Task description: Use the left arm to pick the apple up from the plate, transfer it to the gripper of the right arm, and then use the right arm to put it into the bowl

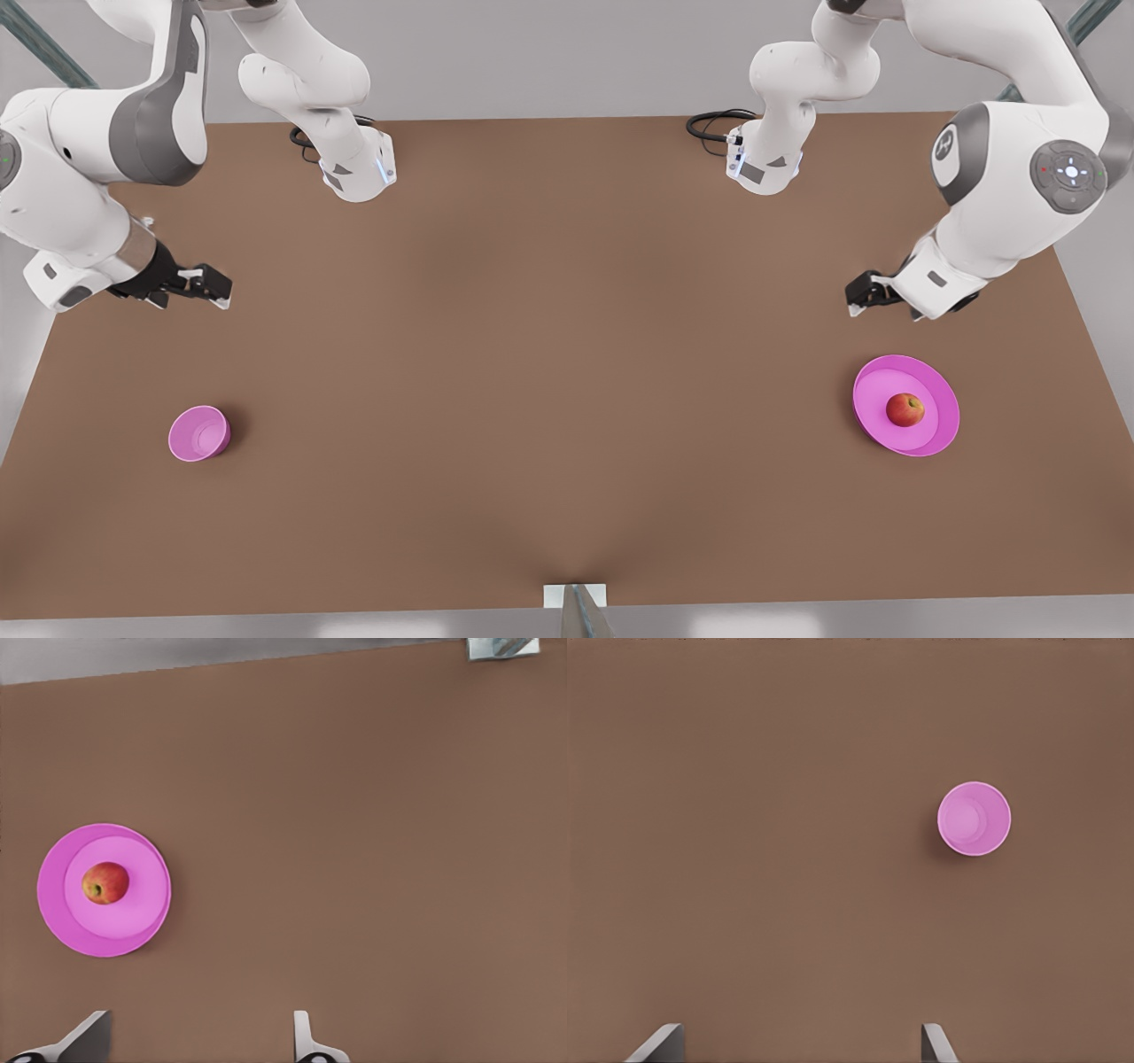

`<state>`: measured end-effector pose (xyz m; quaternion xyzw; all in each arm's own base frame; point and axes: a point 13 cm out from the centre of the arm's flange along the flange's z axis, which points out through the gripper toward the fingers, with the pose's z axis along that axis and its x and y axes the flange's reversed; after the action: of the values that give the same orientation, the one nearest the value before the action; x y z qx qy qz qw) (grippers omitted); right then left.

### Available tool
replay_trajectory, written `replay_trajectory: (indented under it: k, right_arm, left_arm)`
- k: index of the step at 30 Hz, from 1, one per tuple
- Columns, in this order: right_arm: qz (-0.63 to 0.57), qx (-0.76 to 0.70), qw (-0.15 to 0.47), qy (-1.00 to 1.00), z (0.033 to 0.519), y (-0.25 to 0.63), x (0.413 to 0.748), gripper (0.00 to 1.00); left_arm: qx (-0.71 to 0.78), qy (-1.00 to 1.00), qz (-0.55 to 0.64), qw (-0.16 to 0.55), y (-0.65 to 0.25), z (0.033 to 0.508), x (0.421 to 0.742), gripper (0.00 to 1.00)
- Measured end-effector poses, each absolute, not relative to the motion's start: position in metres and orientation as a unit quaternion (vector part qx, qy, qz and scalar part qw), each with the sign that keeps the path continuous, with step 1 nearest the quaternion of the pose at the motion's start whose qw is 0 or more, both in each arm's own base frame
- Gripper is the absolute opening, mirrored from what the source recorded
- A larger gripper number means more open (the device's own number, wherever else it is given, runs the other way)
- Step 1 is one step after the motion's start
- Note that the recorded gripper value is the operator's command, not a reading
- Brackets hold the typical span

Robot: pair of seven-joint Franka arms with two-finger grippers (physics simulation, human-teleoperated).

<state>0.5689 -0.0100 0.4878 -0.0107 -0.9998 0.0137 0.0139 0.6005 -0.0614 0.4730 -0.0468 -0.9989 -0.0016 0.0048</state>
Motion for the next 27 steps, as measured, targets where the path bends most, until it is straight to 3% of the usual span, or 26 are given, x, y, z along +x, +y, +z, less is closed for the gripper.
replay_trajectory:
  k: [3,7,12,18,27]
  right_arm:
    - [0.014,-0.011,0.008,-1.000,0.489,-0.012,0.574,1.00]
    - [0.014,-0.008,0.003,-1.000,0.490,-0.009,0.576,1.00]
    - [0.014,-0.001,0.001,-1.000,0.490,-0.003,0.577,1.00]
    - [0.013,-0.001,0.000,-1.000,0.491,-0.005,0.578,1.00]
    - [0.013,-0.002,0.001,-1.000,0.490,-0.007,0.578,1.00]
  left_arm:
    - [-0.035,-0.999,-0.002,0.015,-0.040,0.439,0.623,1.00]
    - [0.024,-0.998,0.043,0.047,0.091,0.317,0.657,1.00]
    - [-0.008,-0.997,0.074,0.024,0.166,0.185,0.655,1.00]
    - [-0.106,-0.992,0.053,-0.035,0.192,0.142,0.675,1.00]
    - [-0.210,-0.976,0.058,-0.021,0.201,0.082,0.640,1.00]
